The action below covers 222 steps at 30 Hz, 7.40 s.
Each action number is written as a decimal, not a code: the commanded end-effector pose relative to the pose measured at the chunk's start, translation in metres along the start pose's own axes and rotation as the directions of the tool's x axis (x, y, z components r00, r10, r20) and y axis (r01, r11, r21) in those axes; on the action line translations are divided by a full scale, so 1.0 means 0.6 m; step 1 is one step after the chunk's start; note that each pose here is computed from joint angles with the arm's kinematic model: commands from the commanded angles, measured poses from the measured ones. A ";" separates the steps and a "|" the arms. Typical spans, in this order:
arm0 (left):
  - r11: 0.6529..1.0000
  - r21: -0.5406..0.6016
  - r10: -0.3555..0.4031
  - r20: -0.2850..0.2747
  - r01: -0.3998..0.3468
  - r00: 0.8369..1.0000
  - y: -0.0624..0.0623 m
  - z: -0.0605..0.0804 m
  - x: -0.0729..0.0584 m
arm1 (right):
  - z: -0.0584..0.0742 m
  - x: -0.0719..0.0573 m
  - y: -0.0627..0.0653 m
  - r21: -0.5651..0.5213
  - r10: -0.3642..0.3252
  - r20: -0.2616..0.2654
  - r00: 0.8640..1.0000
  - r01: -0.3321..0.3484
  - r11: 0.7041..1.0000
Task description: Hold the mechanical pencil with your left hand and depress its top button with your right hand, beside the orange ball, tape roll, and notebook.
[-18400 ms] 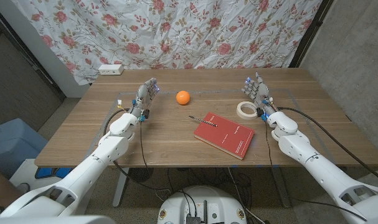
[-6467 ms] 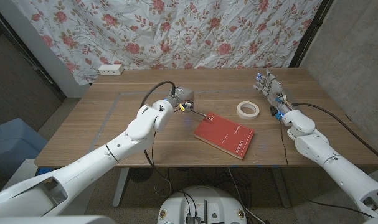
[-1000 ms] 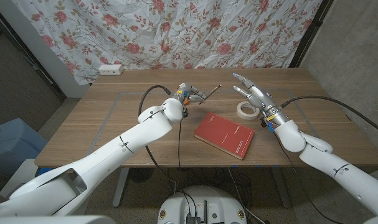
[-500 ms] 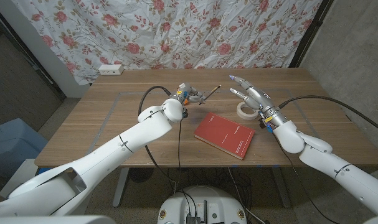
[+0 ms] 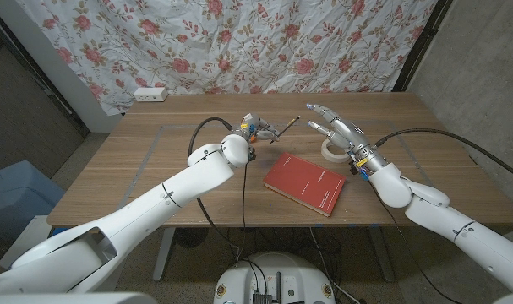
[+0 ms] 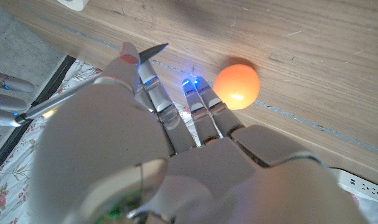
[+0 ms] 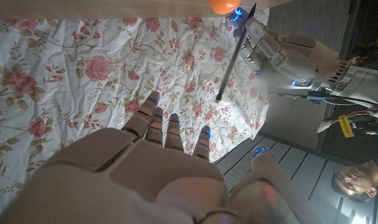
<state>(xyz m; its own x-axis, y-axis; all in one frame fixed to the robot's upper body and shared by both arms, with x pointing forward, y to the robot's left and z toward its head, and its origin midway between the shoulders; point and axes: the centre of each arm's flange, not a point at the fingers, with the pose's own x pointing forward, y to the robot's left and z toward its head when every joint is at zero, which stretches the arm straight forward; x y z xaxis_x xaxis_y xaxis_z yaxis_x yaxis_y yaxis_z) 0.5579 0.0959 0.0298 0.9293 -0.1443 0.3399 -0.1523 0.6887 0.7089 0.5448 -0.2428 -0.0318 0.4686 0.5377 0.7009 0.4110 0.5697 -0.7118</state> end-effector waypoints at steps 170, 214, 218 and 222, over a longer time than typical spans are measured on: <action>0.999 -0.008 0.040 0.050 -0.040 0.998 -0.011 0.001 0.006 | 0.005 0.012 0.056 0.095 0.047 0.023 0.999 -0.049 0.994; 0.999 -0.007 0.036 0.049 -0.036 0.998 -0.010 -0.001 0.010 | 0.002 0.013 0.048 0.104 -0.003 0.010 1.000 0.002 0.995; 0.999 -0.005 0.037 0.051 -0.037 0.998 -0.009 -0.001 0.011 | 0.004 0.013 0.050 0.104 -0.003 0.005 1.000 0.003 0.995; 0.999 -0.003 0.037 0.055 -0.037 0.998 -0.007 -0.001 0.010 | 0.006 0.013 0.052 0.106 -0.001 0.006 1.000 0.001 0.994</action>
<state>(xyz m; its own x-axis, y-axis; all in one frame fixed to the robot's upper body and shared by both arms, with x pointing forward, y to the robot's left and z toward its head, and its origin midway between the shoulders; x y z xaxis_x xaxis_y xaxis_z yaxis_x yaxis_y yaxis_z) 0.5640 0.0915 0.0266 0.9052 -0.1517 0.3970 -0.1849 0.7005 0.6893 0.5588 -0.2216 -0.0460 0.4595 0.5412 0.7042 0.3309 0.6315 -0.7012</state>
